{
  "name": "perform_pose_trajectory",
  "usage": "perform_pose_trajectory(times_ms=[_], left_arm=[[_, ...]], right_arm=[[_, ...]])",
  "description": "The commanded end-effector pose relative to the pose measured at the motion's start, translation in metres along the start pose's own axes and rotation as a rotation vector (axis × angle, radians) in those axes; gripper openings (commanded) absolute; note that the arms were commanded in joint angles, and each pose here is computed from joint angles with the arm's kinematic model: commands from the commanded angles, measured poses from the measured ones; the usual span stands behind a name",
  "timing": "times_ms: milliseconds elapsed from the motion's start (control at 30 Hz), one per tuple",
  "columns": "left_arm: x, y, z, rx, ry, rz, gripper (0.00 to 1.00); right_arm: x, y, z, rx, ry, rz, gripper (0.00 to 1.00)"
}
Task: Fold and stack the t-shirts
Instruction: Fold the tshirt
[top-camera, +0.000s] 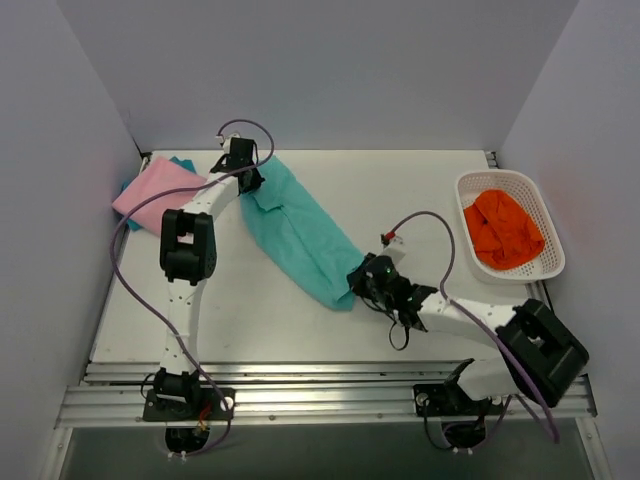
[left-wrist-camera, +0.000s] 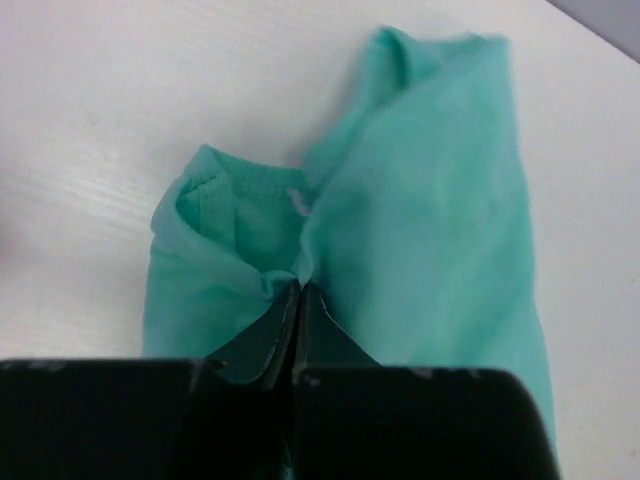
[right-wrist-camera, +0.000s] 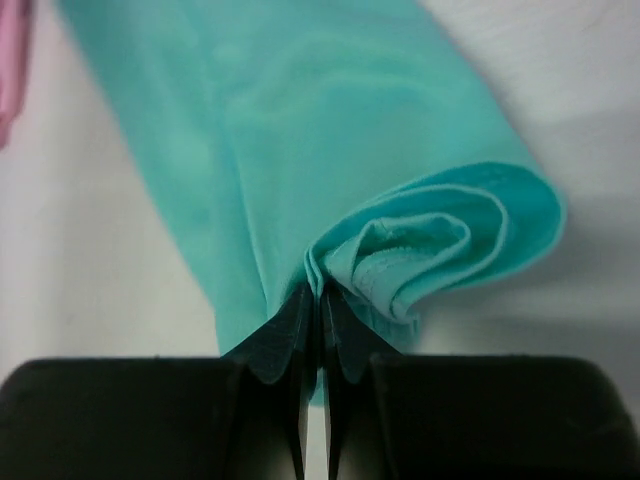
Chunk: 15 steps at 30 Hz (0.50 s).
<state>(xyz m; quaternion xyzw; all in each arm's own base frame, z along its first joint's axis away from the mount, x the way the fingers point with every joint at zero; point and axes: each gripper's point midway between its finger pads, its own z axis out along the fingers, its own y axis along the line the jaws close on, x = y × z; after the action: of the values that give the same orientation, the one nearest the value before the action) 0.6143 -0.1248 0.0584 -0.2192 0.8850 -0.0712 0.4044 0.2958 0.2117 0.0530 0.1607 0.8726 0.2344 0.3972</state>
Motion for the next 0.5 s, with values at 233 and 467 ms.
perform_pose_trajectory(times_ms=[233, 467], left_arm=[[-0.013, -0.059, 0.043, 0.328, 0.076, 0.141, 0.05], [-0.032, -0.067, 0.032, 0.425, 0.042, 0.155, 0.80]], right_arm=[[0.080, 0.082, -0.078, -0.144, 0.005, -0.088, 0.00], [0.124, 0.117, -0.075, -0.112, 0.067, -0.232, 1.00]])
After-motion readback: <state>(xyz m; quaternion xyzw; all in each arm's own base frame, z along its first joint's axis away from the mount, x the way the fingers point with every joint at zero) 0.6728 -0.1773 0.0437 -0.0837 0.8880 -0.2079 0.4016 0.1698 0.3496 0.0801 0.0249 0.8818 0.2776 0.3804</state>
